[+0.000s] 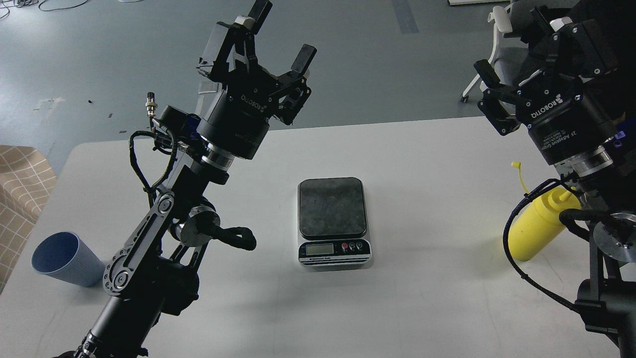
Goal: Pour seasoning into cup on scale with both arms
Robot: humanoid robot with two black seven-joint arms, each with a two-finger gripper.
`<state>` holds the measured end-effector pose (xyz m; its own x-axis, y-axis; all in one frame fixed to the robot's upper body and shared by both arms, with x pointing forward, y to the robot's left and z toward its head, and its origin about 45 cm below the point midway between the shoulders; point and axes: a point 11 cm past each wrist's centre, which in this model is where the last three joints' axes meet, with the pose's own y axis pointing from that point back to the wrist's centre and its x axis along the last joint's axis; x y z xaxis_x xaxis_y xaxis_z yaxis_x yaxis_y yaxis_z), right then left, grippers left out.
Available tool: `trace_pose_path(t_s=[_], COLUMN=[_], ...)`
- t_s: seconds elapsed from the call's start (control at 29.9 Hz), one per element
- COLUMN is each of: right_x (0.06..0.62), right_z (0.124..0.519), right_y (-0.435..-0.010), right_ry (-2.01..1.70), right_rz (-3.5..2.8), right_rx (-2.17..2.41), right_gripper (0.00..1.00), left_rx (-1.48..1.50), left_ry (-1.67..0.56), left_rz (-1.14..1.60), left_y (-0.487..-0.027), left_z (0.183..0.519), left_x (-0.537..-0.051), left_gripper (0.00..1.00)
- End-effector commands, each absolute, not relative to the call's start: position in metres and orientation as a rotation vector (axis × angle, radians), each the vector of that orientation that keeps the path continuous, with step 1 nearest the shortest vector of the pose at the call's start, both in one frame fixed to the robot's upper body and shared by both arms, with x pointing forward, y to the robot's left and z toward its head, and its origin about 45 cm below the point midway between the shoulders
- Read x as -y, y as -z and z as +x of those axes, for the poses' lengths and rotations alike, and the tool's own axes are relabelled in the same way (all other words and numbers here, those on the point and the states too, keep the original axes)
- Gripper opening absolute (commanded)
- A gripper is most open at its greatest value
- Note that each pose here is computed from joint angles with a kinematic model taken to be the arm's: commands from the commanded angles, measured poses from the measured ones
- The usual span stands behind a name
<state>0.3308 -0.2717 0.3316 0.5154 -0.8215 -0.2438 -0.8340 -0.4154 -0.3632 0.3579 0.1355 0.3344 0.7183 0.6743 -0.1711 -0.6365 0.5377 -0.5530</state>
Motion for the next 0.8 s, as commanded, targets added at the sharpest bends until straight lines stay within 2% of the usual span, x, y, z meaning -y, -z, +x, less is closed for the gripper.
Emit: trace_pose_path(t_s=[0.0,0.77], right_x=[0.272,0.271], right_z=[0.330,0.331], right_y=[-0.332,-0.328], right_ry=[-0.038,-0.044], right_rz=[-2.322,-2.330], right_rx=[-1.358,-1.367], right_gripper=[1.00,1.00], left_rx=[0.066,0.082], left_ry=[-0.782,-0.798], left_rz=[-0.629,-0.684], left_y=[-0.334,-0.333], left_z=[0.358,0.355], left_x=[-0.136,-0.143], left_gripper=[0.99,0.98])
